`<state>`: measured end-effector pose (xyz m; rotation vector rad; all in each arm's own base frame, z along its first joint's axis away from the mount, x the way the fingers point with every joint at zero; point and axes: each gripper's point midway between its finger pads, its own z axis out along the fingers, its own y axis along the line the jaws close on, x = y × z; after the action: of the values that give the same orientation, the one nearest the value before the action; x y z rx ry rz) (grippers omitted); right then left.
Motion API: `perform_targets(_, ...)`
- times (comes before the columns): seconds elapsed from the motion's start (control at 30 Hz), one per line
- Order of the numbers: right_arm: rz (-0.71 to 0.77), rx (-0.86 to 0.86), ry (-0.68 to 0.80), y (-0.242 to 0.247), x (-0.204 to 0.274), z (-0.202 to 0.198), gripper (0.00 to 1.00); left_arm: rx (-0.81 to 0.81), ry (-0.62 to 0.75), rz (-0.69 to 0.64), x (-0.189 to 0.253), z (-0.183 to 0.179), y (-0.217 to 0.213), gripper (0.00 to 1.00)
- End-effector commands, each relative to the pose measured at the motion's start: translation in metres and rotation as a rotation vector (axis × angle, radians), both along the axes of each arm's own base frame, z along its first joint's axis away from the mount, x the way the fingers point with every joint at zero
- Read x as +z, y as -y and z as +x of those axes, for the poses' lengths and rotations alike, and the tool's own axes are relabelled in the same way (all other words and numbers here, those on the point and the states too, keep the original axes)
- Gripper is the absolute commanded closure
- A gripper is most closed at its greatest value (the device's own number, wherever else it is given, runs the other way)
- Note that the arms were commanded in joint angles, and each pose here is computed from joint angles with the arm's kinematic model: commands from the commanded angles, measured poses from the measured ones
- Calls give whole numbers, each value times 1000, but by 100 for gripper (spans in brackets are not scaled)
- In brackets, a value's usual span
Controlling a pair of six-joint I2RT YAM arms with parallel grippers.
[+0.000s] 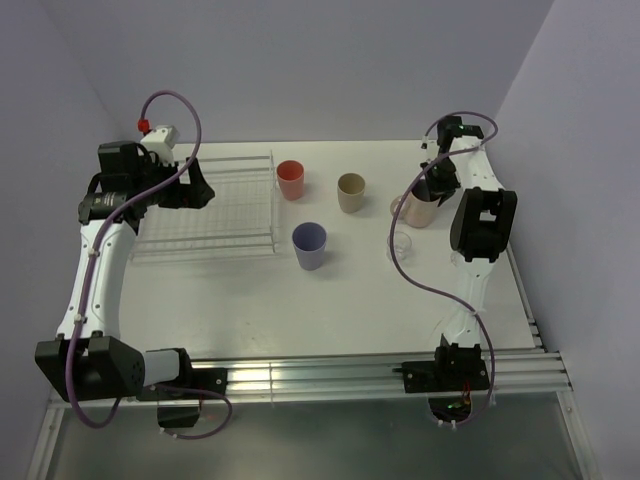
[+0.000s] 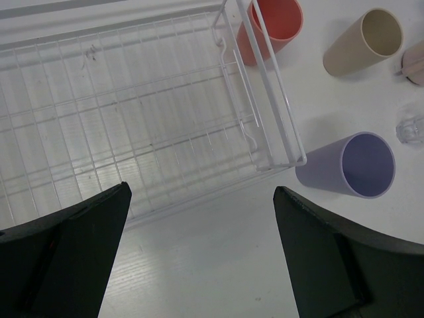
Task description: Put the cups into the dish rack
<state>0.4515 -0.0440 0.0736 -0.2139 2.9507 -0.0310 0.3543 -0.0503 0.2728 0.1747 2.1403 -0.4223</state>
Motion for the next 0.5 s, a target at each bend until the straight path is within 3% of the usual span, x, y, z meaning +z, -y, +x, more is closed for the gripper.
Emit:
perform_targets(0.0, 31, -17, 42, -4, 24, -2, 100, -4, 73, -8, 23, 9, 2, 1)
perform_targets(0.17, 36, -74, 210, -1, 69, 16, 100, 9, 79, -20, 30, 13, 2, 1)
perform_targets(0.3, 29, -151, 504, 7, 135, 51, 100, 16, 115, -67, 46, 16, 7, 1)
perform_targets(0.47, 57, -145, 858, 2, 244, 63, 100, -67, 239, -132, 91, 11, 23, 1)
